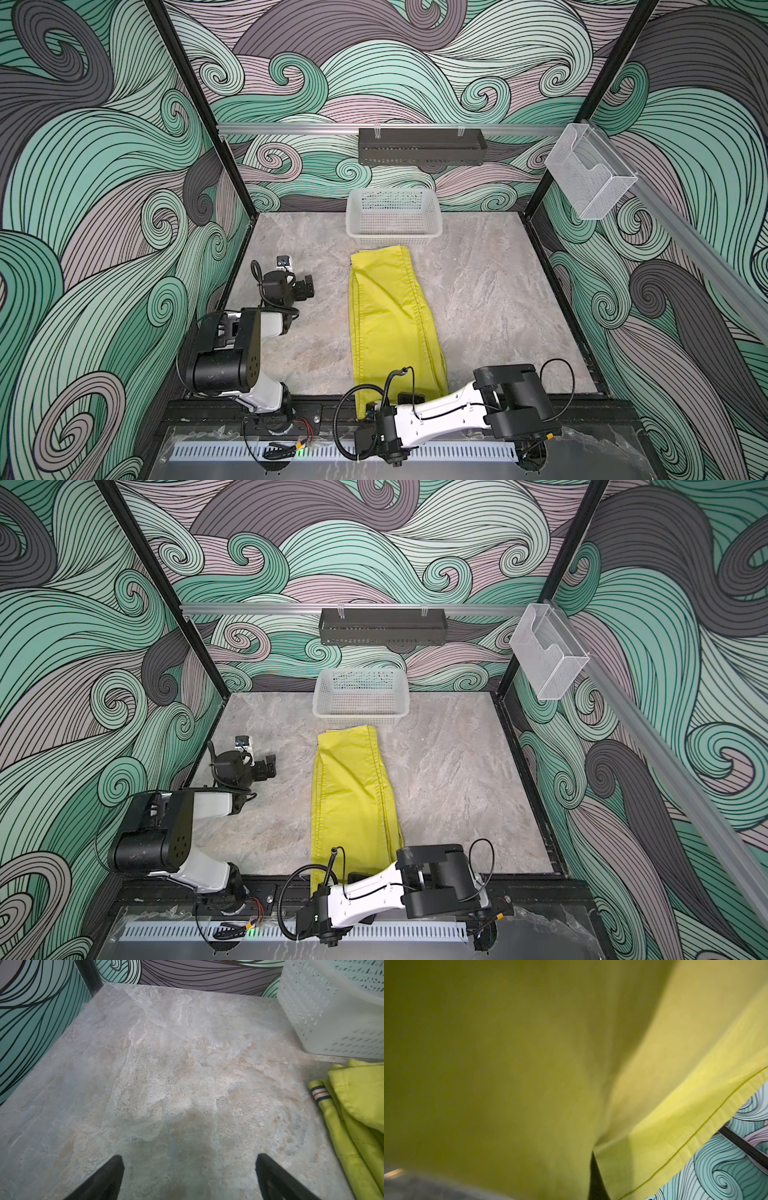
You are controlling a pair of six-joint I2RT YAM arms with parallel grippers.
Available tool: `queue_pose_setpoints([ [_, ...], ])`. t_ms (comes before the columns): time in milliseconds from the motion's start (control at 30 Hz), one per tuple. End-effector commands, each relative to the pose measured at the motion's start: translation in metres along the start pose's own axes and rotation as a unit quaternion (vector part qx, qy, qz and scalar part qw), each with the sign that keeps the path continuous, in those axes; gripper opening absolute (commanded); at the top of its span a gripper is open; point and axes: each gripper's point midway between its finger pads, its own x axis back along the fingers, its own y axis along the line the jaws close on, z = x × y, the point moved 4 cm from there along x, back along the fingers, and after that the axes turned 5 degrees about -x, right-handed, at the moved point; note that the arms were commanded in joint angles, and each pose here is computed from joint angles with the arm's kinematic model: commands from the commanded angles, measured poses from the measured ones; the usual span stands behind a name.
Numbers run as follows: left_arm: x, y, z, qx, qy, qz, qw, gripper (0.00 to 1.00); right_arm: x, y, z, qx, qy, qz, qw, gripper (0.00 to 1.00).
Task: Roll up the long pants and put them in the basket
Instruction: Roll the long pant at the center of the board.
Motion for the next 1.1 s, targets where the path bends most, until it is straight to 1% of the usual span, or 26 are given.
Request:
queue_pose_setpoints([
  [0, 0.001, 0.000, -0.016, -0.003, -0.021, 0.002, 1.000, 0.99, 0.021, -0.009, -0.012, -0.027, -0.042, -0.098, 0.994, 0.00],
  [33, 0.000, 0.000, -0.015, -0.002, -0.020, 0.001, 1.000, 0.99, 0.032, -0.017, -0.013, -0.034, -0.055, -0.137, 0.988, 0.00],
  [100, 0.000, 0.000, -0.016, -0.002, -0.021, 0.001, 1.000, 0.99, 0.053, -0.031, -0.014, -0.054, -0.082, -0.221, 0.970, 0.00],
  [167, 0.000, 0.000, -0.016, -0.002, -0.020, 0.001, 1.000, 0.99, 0.068, -0.043, -0.013, -0.068, -0.101, -0.320, 0.940, 0.00],
  [233, 0.000, 0.000, -0.016, -0.002, -0.020, 0.001, 1.000, 0.99, 0.074, -0.053, -0.013, -0.073, -0.111, -0.374, 0.918, 0.00],
  [300, 0.000, 0.000, -0.015, -0.002, -0.019, 0.001, 1.000, 0.98, 0.076, -0.059, -0.013, -0.075, -0.114, -0.417, 0.899, 0.00],
  [367, 0.000, 0.000, -0.015, -0.002, -0.019, 0.002, 1.000, 0.99, 0.073, -0.062, -0.015, -0.082, -0.109, -0.463, 0.876, 0.00],
  [500, 0.000, 0.000, -0.016, -0.002, -0.020, 0.002, 1.000, 0.99, 0.049, -0.061, -0.017, -0.093, -0.066, -0.533, 0.838, 0.00],
  [533, 0.000, 0.000, -0.015, -0.002, -0.020, 0.001, 1.000, 0.96, 0.044, -0.058, -0.019, -0.090, -0.059, -0.551, 0.827, 0.00],
  [567, 0.001, 0.000, -0.016, -0.002, -0.022, 0.002, 1.000, 0.93, 0.039, -0.058, -0.021, -0.088, -0.056, -0.563, 0.820, 0.00],
  [633, 0.004, 0.000, -0.021, -0.010, -0.033, 0.001, 0.999, 0.90, 0.030, -0.064, -0.030, -0.090, -0.046, -0.573, 0.813, 0.00],
  [667, 0.009, 0.001, -0.026, -0.010, -0.037, 0.000, 0.999, 0.91, 0.028, -0.069, -0.034, -0.094, -0.045, -0.578, 0.810, 0.00],
  [700, 0.015, 0.002, -0.029, -0.004, -0.026, -0.004, 1.000, 0.91, 0.025, -0.076, -0.040, -0.100, -0.043, -0.575, 0.811, 0.00],
  [767, 0.038, -0.001, -0.050, 0.006, -0.024, 0.002, 1.000, 0.90, 0.025, -0.087, -0.048, -0.096, -0.044, -0.575, 0.811, 0.00],
  [800, 0.052, -0.007, -0.058, -0.003, -0.028, 0.010, 1.000, 0.89, 0.026, -0.092, -0.051, -0.087, -0.041, -0.574, 0.813, 0.00],
  [867, 0.077, -0.022, -0.068, -0.037, -0.036, -0.003, 0.999, 0.88, 0.030, -0.101, -0.054, -0.072, -0.036, -0.575, 0.814, 0.00],
  [933, 0.103, -0.043, -0.072, -0.056, -0.035, 0.002, 0.998, 0.86, 0.032, -0.112, -0.060, -0.063, -0.042, -0.587, 0.806, 0.00],
  [967, 0.114, -0.053, -0.076, -0.056, -0.050, 0.018, 0.997, 0.86, 0.031, -0.116, -0.062, -0.064, -0.041, -0.598, 0.798, 0.00],
  [1000, 0.127, -0.064, -0.078, -0.053, -0.068, 0.049, 0.995, 0.86, 0.033, -0.119, -0.064, -0.062, -0.039, -0.618, 0.783, 0.00],
  [1033, 0.139, -0.075, -0.077, -0.053, -0.084, 0.079, 0.992, 0.85, 0.035, -0.121, -0.066, -0.062, -0.040, -0.647, 0.759, 0.00],
  [1067, 0.151, -0.083, -0.077, -0.051, -0.095, 0.095, 0.990, 0.83, 0.037, -0.121, -0.069, -0.063, -0.045, -0.675, 0.733, 0.00],
])
